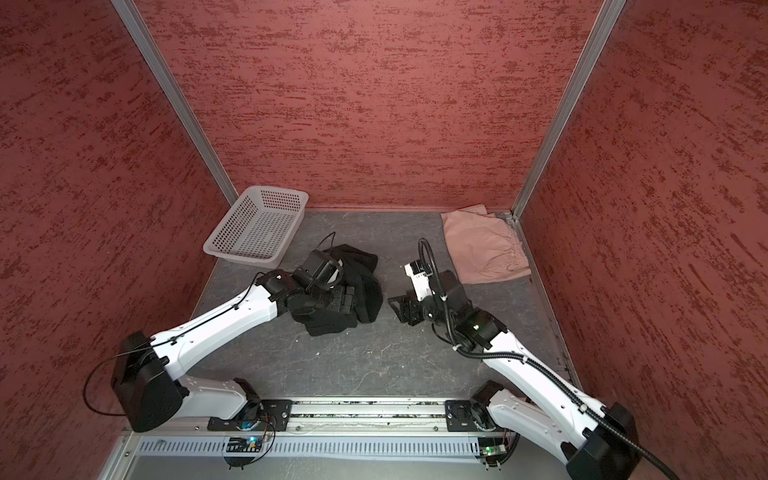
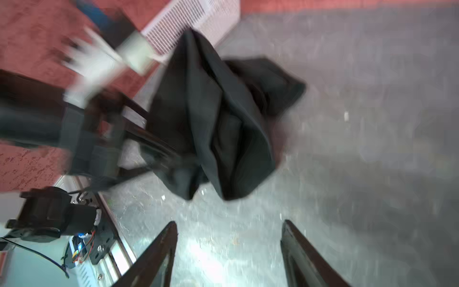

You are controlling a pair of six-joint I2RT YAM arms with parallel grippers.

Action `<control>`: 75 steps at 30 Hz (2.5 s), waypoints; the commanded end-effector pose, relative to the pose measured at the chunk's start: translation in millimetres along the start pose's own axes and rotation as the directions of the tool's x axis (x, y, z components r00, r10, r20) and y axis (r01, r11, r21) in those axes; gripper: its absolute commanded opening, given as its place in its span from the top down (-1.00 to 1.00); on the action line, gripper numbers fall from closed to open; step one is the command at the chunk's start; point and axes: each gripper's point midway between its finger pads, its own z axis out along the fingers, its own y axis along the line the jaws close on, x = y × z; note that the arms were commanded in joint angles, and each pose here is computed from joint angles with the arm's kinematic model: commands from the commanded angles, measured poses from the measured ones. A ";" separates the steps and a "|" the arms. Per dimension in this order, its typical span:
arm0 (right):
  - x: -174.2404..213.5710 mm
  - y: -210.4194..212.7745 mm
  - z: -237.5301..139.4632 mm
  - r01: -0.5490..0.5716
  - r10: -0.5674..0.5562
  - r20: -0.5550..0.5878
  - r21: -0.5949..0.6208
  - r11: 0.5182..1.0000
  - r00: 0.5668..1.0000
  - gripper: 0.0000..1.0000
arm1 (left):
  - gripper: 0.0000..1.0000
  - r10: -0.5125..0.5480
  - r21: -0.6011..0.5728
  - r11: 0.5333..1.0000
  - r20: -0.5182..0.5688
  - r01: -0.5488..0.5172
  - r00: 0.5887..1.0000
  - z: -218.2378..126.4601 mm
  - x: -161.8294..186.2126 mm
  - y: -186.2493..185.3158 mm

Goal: Fold and stack the shorts

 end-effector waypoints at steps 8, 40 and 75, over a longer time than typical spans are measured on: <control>45.2 -15.3 30.2 -0.201 0.200 -0.028 -0.041 0.979 0.979 -0.45 | -0.99 0.027 -0.201 0.977 -0.228 -0.074 0.973 -3.3 77.8 17.8; -210.0 54.9 97.7 0.338 -0.341 0.208 0.050 0.940 0.917 1.00 | -0.99 0.025 -0.046 0.999 0.003 -0.025 1.000 -77.2 62.4 27.0; -264.8 111.9 122.7 0.279 -0.244 0.168 -0.238 0.930 0.955 -0.61 | -0.99 0.281 -0.023 0.960 0.051 -0.280 0.958 -56.2 23.4 -23.2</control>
